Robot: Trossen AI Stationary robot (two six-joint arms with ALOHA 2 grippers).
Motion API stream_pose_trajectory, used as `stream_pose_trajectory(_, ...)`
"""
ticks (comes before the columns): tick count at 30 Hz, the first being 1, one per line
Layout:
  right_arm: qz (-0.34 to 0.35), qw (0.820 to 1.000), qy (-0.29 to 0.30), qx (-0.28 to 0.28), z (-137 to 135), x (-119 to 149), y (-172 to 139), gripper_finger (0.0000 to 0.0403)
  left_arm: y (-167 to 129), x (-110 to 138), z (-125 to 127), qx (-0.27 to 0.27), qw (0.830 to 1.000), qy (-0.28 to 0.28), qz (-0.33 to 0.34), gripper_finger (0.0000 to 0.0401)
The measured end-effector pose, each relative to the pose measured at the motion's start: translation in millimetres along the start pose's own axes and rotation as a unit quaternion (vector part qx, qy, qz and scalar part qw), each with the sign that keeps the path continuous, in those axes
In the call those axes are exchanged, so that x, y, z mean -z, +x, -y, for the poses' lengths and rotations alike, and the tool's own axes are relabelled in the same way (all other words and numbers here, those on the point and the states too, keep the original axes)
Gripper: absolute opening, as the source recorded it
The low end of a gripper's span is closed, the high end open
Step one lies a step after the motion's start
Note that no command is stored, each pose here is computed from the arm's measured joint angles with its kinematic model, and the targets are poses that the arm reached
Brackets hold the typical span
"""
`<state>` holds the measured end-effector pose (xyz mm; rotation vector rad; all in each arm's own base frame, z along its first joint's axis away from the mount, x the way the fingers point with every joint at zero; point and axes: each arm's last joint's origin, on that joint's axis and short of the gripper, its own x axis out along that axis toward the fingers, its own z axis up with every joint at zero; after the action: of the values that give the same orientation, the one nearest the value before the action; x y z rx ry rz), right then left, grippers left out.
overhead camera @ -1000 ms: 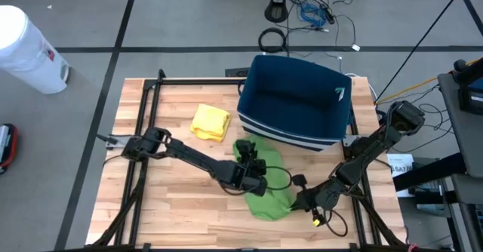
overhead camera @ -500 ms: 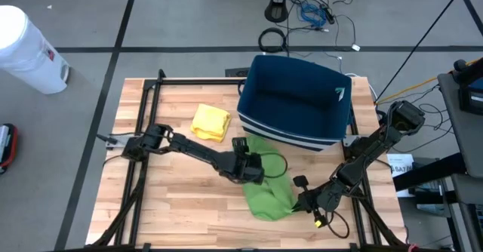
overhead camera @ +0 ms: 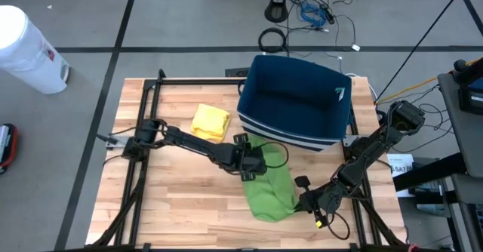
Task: Fold towel
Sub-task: Fold the green towel
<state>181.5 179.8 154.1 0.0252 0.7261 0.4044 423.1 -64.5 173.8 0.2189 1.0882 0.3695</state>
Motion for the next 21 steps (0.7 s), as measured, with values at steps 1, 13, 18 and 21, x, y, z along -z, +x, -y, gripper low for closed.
stream_pose_trajectory(1,0.000,1.000,0.000,0.000,0.0,0.1,0.0,0.0000,-4.8,-1.7,-1.0,0.017,1.000,0.001,0.004,0.0193)
stream_pose_trajectory(13,0.004,1.000,-0.006,0.003,0.1,-0.5,0.0,0.0000,18.9,-1.0,-16.6,0.148,0.987,-0.040,-0.045,0.0193)
stream_pose_trajectory(18,0.003,1.000,-0.006,0.003,0.1,-0.4,0.1,0.0000,21.0,-6.3,-18.0,0.151,0.988,-0.036,-0.018,0.0189)
stream_pose_trajectory(21,0.004,1.000,-0.009,0.003,0.1,-0.4,0.1,0.0000,20.3,-9.5,-16.4,0.165,0.986,-0.027,-0.001,0.0168)
